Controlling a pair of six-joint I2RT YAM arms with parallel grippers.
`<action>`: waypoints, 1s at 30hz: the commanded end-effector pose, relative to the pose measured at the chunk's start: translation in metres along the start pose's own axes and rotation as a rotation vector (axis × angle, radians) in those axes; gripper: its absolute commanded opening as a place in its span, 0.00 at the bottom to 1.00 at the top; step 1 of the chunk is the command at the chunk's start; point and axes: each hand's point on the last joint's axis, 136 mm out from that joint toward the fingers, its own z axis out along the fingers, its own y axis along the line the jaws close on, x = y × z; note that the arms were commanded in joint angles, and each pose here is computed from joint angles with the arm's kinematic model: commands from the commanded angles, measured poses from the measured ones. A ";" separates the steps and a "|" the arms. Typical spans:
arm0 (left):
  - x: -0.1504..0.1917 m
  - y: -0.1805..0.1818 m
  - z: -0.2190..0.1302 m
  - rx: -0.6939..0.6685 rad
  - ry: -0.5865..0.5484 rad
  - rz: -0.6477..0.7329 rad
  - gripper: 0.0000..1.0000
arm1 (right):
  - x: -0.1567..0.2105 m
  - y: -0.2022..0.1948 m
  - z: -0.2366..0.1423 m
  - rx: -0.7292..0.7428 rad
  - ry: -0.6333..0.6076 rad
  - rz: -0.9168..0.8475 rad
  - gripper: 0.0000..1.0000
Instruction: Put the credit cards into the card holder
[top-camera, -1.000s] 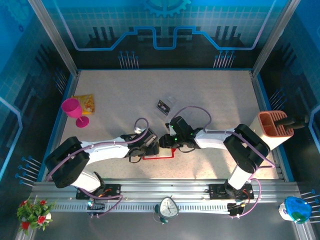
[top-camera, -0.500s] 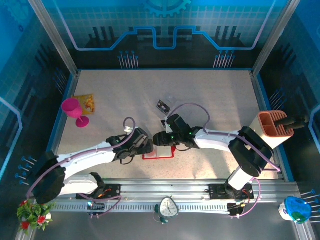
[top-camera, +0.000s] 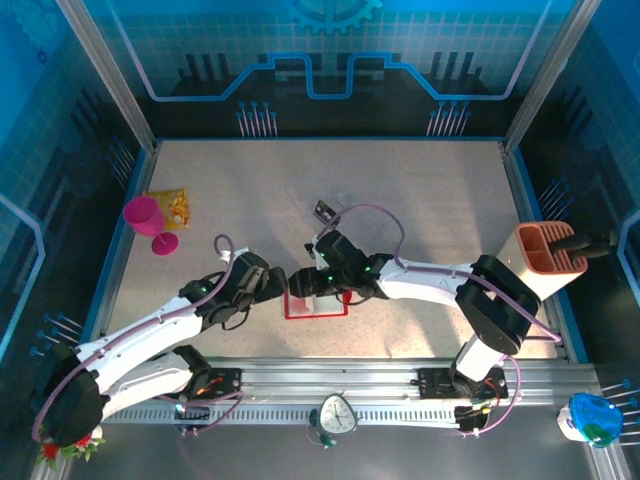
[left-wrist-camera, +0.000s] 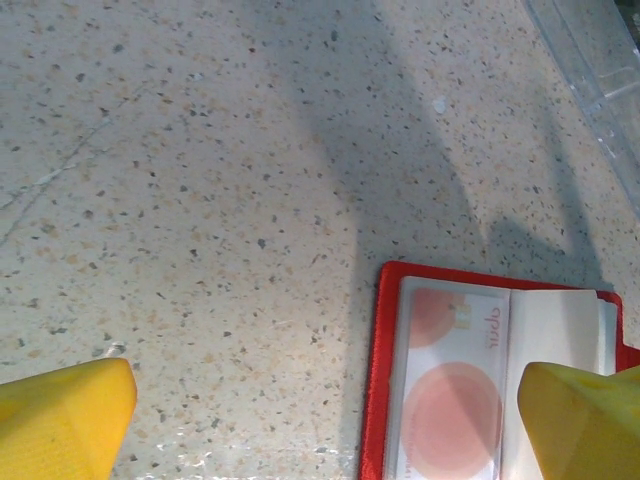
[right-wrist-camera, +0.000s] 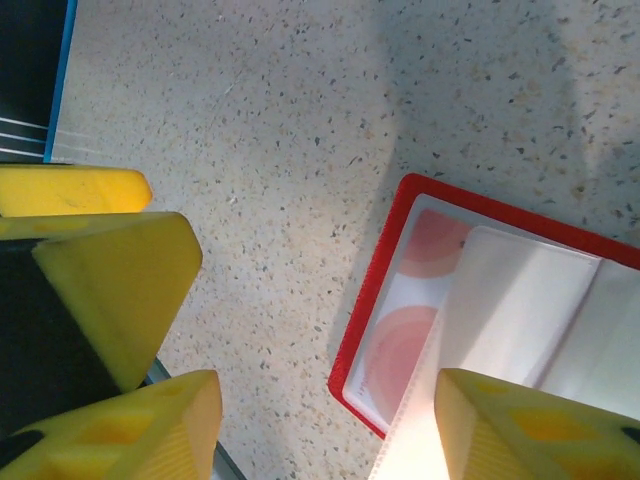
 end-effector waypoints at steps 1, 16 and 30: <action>0.002 0.008 -0.001 -0.010 0.003 0.002 0.99 | 0.004 0.008 0.011 0.016 0.025 -0.011 0.62; -0.001 0.015 -0.009 -0.008 -0.013 -0.016 0.99 | 0.022 0.002 0.059 0.023 0.107 0.011 0.63; -0.003 0.012 -0.006 -0.011 -0.007 -0.016 0.99 | -0.014 0.014 0.019 -0.093 0.027 0.034 0.63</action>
